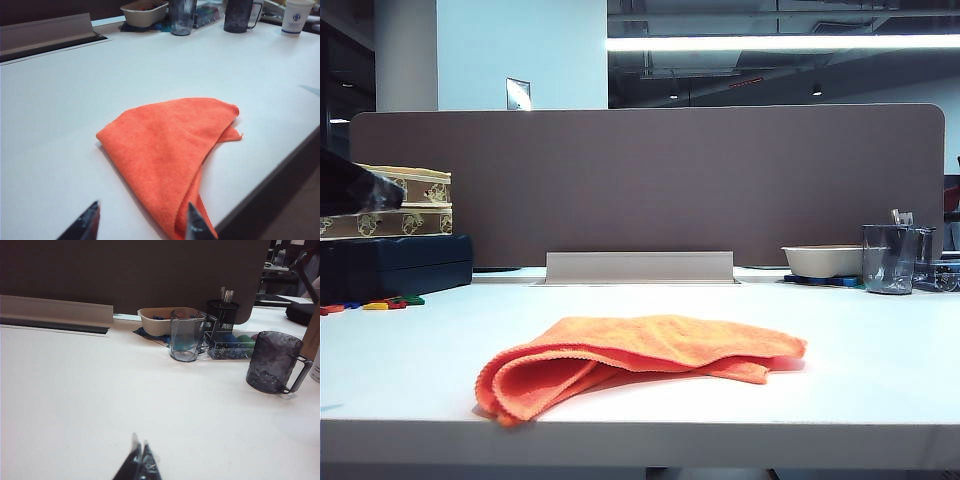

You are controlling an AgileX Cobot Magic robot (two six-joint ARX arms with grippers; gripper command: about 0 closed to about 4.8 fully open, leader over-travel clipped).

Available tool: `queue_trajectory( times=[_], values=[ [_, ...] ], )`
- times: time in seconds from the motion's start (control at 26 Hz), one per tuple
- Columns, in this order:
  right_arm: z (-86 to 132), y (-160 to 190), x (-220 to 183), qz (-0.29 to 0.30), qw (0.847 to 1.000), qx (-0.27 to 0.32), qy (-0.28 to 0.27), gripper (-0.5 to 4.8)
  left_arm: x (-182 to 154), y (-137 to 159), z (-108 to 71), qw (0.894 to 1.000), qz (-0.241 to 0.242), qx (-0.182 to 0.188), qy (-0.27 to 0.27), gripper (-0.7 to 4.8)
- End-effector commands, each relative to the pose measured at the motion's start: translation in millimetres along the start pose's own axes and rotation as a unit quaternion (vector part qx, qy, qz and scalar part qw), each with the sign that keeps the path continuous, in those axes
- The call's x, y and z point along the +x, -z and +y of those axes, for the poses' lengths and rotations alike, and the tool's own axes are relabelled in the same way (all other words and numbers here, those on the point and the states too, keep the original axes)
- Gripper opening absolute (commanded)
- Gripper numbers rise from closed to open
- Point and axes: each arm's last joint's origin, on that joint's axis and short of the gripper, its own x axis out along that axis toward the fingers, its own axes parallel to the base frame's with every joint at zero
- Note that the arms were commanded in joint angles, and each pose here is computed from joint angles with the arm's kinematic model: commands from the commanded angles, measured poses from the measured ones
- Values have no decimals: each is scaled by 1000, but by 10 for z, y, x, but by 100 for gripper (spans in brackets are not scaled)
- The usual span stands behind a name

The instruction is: Use an orange cloth to wipe the letter magnets on the table away for a distance.

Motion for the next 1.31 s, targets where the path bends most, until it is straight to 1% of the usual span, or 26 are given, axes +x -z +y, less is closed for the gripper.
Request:
queue_trajectory(
  times=[0.04,0.35,0.5,0.54,0.65,0.69,0.73,0.89,1.31],
  values=[
    [1,14,2,-3,1000,1,1,-5,1,-25,18,999,-18,-11,-27,215],
    [1,14,2,-3,1000,1,1,-5,-3,-22,49,997,-16,-11,-78,215],
    [1,14,2,-3,1000,1,1,-5,-18,-12,108,994,-13,-15,-106,214],
    [1,14,2,-3,1000,1,1,-5,-39,-10,146,992,-15,-18,-124,214],
    [1,14,2,-3,1000,0,1,-5,-92,-14,201,988,-25,-21,-153,214],
    [1,14,2,-3,1000,1,1,-5,-137,-19,226,984,-36,-23,-170,214],
    [1,14,2,-3,1000,1,1,-5,-152,-24,236,983,-42,-23,-177,214],
    [2,13,2,-3,1000,1,-1,-5,-169,-20,298,977,-40,-28,-209,214],
    [3,35,2,8,1000,0,0,-5,-212,-8,403,963,-38,-34,-266,214]
  ],
)
